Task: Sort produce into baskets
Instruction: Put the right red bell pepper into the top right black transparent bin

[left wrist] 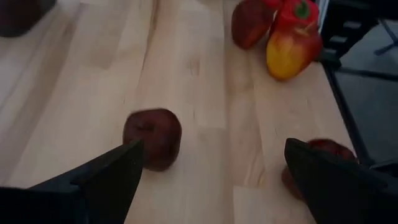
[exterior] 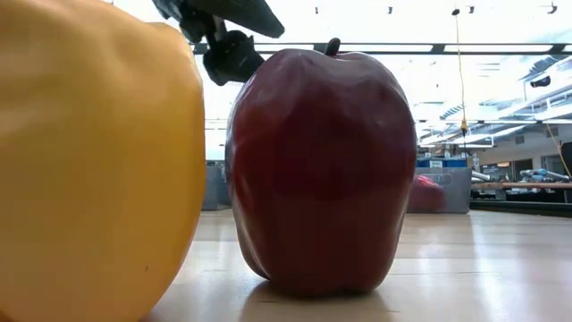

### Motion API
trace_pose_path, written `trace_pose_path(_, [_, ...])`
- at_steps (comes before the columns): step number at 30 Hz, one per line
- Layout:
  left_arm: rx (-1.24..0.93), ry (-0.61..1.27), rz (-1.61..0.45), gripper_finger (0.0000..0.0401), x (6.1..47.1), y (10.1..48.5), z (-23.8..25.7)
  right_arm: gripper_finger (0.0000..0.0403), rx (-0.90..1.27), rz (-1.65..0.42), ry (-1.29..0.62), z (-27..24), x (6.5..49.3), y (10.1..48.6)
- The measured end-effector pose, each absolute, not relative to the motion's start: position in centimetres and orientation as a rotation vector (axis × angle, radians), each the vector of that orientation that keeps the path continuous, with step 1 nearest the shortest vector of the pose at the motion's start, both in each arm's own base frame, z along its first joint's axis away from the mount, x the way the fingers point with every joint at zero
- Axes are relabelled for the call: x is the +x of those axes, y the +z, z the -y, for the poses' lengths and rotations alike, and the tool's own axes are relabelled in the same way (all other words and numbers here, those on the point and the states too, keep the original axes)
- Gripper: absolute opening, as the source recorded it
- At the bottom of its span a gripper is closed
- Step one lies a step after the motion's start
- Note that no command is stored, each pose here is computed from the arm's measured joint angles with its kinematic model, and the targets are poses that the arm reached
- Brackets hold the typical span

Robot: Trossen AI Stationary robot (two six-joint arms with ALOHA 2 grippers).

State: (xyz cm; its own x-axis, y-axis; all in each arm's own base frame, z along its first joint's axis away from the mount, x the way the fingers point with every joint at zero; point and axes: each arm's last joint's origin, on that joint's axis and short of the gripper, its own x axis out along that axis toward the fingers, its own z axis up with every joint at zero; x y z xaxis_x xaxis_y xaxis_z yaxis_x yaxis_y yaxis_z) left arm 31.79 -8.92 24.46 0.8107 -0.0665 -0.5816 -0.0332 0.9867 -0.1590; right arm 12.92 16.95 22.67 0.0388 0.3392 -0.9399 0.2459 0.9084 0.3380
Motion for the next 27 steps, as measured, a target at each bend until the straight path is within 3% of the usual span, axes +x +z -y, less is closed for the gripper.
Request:
trace_pose_path(13, [-0.179,-0.017,-0.671,0.0392,31.1,24.1,10.2,0.0399,0.347,-1.582,-0.009,-19.6,12.2,19.8])
trace_pose_path(27, [-0.184,-0.011,-0.685,0.0392,31.0,24.0,10.2,0.039,0.326,-1.483,-0.195,-20.2,13.0,17.8])
